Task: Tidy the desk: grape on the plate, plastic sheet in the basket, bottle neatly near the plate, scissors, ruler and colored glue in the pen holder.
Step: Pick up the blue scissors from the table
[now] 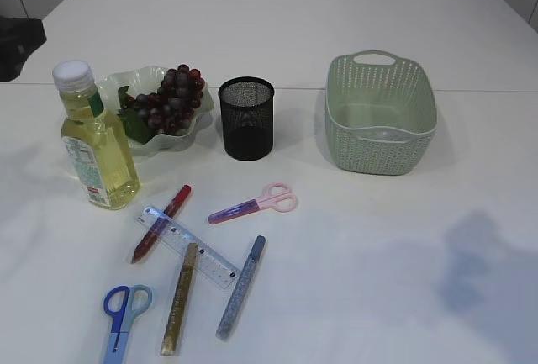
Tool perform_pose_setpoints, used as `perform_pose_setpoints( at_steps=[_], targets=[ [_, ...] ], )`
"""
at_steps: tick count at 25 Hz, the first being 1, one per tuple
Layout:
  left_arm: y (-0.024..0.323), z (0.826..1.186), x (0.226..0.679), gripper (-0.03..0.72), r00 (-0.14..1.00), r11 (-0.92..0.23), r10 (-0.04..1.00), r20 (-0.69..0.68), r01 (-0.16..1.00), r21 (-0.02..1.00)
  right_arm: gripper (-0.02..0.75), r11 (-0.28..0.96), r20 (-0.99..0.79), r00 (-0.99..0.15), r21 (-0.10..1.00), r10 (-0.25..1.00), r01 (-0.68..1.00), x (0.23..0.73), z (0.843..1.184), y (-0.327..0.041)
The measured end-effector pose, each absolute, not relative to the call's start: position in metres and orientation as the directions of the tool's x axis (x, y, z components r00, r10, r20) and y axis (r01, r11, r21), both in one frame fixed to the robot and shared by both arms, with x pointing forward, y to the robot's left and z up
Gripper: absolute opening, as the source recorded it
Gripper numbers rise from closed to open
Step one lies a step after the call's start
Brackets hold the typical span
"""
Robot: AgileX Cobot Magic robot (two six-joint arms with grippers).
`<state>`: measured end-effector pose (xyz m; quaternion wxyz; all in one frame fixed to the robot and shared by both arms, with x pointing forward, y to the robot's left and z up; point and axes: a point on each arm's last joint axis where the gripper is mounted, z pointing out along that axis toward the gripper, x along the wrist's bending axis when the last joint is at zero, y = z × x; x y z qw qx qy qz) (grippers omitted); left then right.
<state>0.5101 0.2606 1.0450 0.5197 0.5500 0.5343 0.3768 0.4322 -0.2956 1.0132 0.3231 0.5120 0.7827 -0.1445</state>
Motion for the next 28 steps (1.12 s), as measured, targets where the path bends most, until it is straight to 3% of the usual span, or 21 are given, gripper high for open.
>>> perform_pose_setpoints(
  at_steps=[4,10,18,28],
  targets=[
    [0.263,1.059,0.496,0.531,0.136,0.114,0.98,-0.143,0.204,0.972,0.563,0.362,-0.468,-0.301,0.045,0.831,0.931,0.425,1.02,-0.281],
    [0.268,1.079,0.47,0.511,0.121,0.11,0.983,-0.139,0.221,0.969,0.563,0.254,-0.101,-0.243,0.122,0.965,0.959,0.427,1.046,-0.246],
    [0.272,1.089,0.432,0.508,0.088,0.127,0.982,-0.166,0.343,0.931,0.563,0.181,0.107,-0.194,0.12,0.975,0.976,0.424,1.053,-0.228],
    [0.247,1.096,0.4,0.479,0.223,0.025,0.962,-0.157,0.502,0.865,0.563,0.133,0.302,-0.154,0.089,0.941,0.987,0.419,1.057,-0.211]
  ],
)
